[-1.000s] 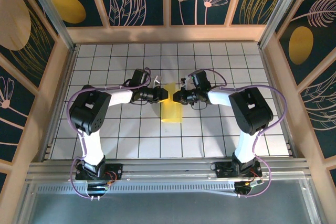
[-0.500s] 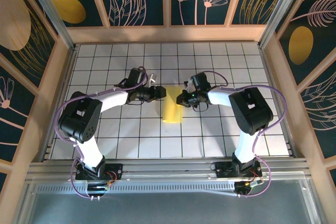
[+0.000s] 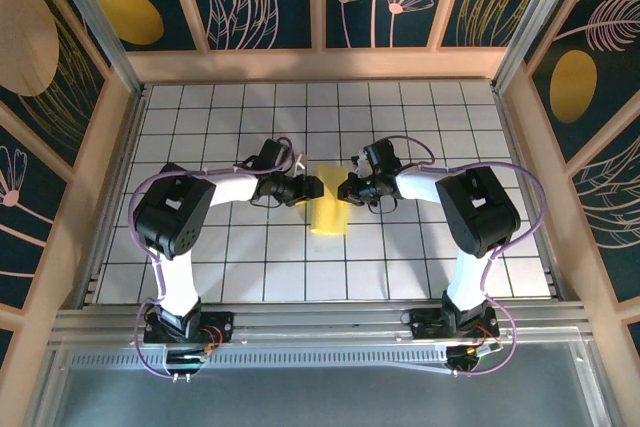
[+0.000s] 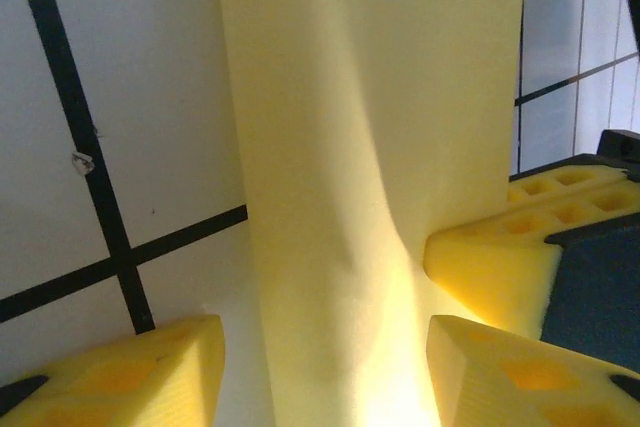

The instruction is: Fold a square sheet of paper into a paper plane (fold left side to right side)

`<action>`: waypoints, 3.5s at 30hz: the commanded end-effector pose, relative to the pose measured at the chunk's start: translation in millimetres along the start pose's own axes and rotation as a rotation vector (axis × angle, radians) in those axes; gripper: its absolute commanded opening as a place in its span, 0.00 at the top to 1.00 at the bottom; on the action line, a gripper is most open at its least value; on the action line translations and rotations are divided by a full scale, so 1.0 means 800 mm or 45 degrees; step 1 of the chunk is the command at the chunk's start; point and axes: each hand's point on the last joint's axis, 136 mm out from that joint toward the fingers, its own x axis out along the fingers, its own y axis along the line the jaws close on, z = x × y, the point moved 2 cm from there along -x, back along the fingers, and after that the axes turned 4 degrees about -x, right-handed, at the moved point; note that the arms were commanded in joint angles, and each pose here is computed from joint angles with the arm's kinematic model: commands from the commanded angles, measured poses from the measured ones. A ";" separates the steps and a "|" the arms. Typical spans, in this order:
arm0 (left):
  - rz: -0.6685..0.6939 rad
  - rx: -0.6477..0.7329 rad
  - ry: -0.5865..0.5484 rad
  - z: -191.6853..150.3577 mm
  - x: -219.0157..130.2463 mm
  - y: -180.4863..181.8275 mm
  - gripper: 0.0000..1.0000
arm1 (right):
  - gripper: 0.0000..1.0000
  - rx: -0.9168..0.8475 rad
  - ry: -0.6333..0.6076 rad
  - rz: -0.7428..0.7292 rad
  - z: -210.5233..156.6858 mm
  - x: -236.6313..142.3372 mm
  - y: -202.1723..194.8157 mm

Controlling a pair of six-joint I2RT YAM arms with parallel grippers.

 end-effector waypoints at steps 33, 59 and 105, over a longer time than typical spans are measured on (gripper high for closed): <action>0.417 -0.056 0.086 -0.031 0.050 0.058 0.63 | 0.58 -0.002 -0.281 -0.299 0.029 -0.109 -0.050; 0.471 -0.001 0.134 -0.033 0.057 0.060 0.58 | 0.58 -0.001 -0.260 -0.252 0.027 -0.102 -0.048; 0.505 0.013 0.106 -0.027 0.053 0.060 0.59 | 1.00 0.051 0.053 -0.051 -0.023 0.021 -0.023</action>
